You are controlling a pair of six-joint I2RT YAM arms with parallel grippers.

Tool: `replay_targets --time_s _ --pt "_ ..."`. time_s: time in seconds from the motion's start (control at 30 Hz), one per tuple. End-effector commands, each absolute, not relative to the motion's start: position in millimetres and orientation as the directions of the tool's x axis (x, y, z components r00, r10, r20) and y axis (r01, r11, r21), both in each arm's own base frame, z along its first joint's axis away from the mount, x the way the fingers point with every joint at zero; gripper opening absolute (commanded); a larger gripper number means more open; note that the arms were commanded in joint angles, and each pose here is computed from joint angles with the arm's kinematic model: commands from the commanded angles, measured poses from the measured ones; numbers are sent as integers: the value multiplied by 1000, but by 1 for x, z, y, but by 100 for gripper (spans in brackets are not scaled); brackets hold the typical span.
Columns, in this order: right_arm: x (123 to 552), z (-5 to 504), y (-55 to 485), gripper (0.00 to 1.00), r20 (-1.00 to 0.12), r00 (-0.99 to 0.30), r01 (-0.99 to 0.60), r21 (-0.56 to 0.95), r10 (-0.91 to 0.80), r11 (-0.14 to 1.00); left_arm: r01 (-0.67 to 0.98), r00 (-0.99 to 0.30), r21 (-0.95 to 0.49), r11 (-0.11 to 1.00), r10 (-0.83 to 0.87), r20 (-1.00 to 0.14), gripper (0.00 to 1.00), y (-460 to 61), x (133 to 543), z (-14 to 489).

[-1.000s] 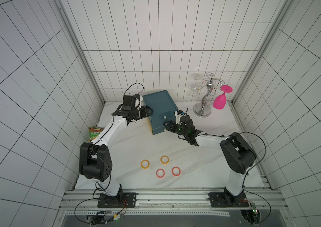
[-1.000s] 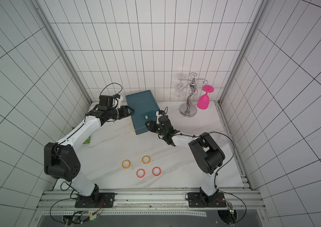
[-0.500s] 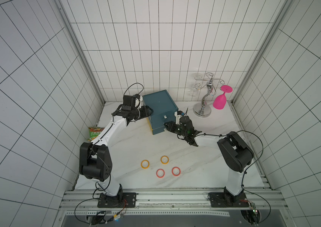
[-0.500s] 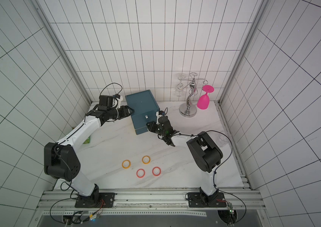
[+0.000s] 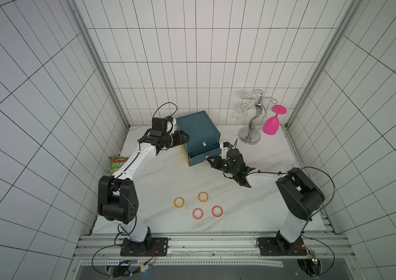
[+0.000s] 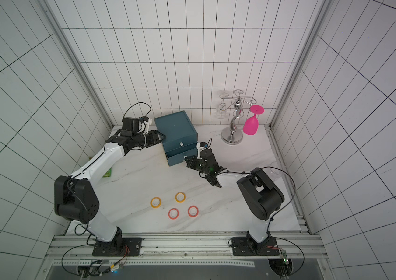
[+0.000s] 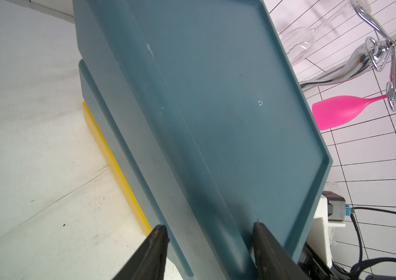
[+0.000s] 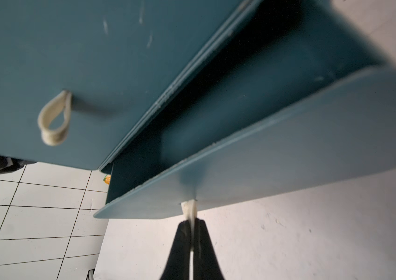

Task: Place the transparent tape into the drawer according to color
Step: Open the drawer in the storage box.

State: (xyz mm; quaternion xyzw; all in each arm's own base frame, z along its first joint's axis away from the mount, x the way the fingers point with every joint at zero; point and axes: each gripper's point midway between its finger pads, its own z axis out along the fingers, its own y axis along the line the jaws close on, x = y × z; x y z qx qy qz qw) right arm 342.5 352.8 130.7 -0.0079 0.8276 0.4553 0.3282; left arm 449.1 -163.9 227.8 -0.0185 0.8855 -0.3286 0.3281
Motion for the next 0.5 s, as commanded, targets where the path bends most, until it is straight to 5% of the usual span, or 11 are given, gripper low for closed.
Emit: replay_targets --time_s 0.0,0.33,0.47 --pt "319 118 343 0 -527 -811 -283 734 255 617 191 -780 -590 784 -244 -576 59 -162 448 230" --pt "290 110 340 0 -524 -829 -288 701 198 652 188 -779 -593 783 -249 -575 59 -162 448 230" --pt "283 116 338 40 -545 -825 -320 666 147 674 193 -775 -593 782 -250 -581 60 -162 447 233"
